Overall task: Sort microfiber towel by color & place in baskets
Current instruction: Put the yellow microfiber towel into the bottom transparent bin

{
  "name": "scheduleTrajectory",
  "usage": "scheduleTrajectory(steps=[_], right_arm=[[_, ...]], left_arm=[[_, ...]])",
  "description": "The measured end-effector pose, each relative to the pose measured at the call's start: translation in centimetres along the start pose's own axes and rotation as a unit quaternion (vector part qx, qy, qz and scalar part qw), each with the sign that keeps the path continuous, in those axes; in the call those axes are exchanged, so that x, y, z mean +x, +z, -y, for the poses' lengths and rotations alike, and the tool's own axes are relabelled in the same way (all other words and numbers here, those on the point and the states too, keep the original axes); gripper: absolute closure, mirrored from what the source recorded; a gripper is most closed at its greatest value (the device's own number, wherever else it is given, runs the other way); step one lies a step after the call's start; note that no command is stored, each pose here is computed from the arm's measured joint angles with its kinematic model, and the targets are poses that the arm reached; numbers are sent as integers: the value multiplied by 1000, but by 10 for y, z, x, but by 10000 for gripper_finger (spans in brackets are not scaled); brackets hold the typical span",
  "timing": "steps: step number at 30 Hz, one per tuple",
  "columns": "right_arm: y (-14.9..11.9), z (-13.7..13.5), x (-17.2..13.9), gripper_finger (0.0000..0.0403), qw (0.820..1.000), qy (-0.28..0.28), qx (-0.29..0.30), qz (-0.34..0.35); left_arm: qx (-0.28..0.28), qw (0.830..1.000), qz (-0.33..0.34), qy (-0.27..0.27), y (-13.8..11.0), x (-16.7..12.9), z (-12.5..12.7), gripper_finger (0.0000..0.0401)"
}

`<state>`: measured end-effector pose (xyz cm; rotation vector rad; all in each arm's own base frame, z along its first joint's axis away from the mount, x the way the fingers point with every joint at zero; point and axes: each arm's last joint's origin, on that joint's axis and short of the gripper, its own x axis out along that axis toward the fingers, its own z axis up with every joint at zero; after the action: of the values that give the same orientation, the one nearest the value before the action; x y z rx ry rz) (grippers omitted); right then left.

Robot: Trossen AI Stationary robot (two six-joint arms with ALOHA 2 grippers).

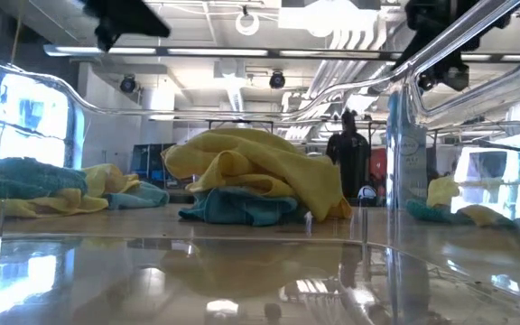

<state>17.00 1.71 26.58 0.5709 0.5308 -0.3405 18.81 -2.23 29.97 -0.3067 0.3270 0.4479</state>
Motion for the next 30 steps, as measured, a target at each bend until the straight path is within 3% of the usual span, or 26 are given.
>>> scheduleTrajectory(steps=[6,11,19,22,30], right_arm=[[3,6,-25,375,998,40,-40,29],[5,9,-39,375,994,66,-75,50],[-1,15,-47,375,993,75,-90,16],[-6,19,-47,375,995,59,-78,-8],[-9,22,-46,375,999,43,-15,-27]], left_arm=[[-31,999,-14,30,28,33,27,401],[-25,999,11,23,30,69,40,393],[-73,993,-87,-45,22,116,48,291],[-46,986,-151,-49,24,130,49,264],[80,952,-295,30,27,166,49,259]])
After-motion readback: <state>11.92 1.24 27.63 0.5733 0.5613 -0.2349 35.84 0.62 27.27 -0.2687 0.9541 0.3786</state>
